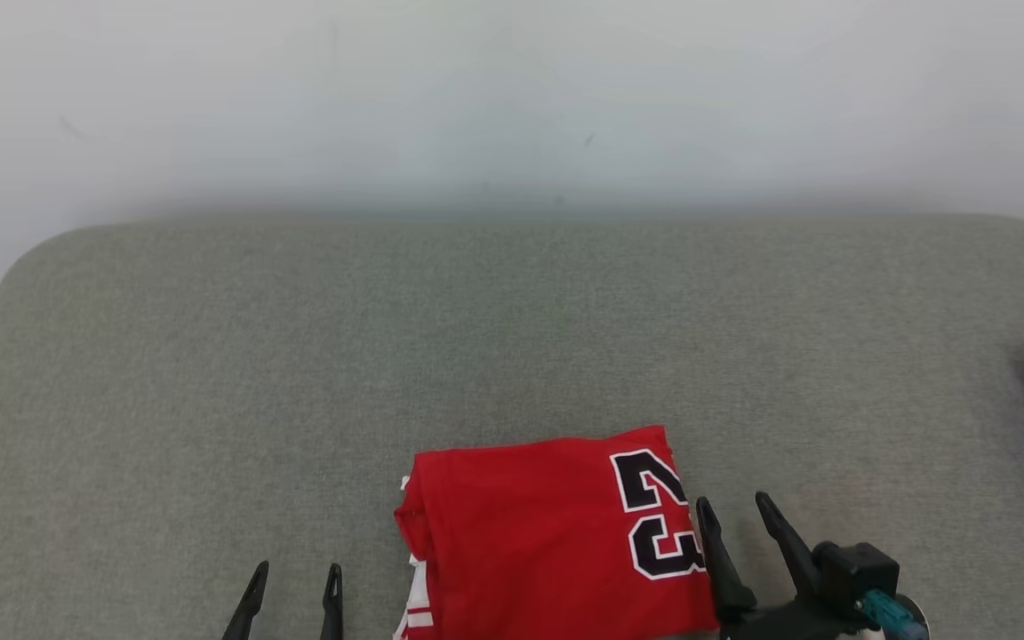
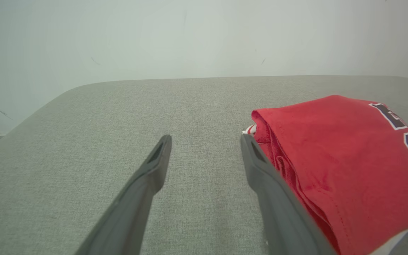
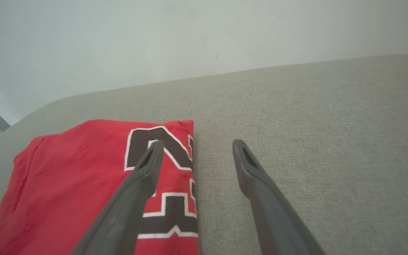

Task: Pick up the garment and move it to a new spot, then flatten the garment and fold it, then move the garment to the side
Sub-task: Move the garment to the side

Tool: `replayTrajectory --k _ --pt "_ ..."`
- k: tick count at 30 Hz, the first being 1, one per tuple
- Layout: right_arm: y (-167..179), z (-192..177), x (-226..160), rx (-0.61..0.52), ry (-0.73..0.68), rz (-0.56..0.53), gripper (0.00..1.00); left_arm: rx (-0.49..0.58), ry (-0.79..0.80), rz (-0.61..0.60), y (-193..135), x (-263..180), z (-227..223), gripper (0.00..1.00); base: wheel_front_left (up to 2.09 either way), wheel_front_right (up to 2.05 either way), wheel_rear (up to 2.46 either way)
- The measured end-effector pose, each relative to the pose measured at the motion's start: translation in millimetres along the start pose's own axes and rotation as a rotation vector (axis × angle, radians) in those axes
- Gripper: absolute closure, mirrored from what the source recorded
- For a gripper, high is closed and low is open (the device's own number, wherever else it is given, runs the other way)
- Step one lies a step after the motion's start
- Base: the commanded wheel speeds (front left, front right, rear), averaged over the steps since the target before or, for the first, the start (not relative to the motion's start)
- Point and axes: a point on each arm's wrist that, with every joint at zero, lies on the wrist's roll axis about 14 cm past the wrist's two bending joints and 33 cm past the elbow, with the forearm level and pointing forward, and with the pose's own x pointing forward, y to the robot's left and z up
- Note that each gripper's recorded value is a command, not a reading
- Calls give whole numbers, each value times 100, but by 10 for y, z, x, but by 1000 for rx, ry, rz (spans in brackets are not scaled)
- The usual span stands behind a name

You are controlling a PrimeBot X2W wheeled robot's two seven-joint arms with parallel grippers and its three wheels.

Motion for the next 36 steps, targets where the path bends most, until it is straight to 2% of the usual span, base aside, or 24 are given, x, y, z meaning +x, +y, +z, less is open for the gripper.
replayTrajectory --k 8,20,21,22,23,30,36 --pt "85 -102 246 -1 40 34 0 -16 16 27 56 21 -44 0 0 0 0" --pt "185 -659 416 20 225 65 0 -19 45 81 185 9 -121 0 0 0 0" --pt "211 -693 422 21 237 73 49 -19 46 83 191 11 -124 0 0 0 0" --pt "231 -693 444 30 237 77 65 -18 47 87 201 14 -126 0 0 0 0" --pt "239 -696 453 34 238 79 100 -17 47 88 203 22 -125 0 0 0 0" --pt "168 -603 469 46 212 57 100 -16 37 71 158 83 -100 0 0 0 0" --pt "-134 -412 370 55 148 -35 100 -20 48 43 88 95 -139 0 0 0 0"
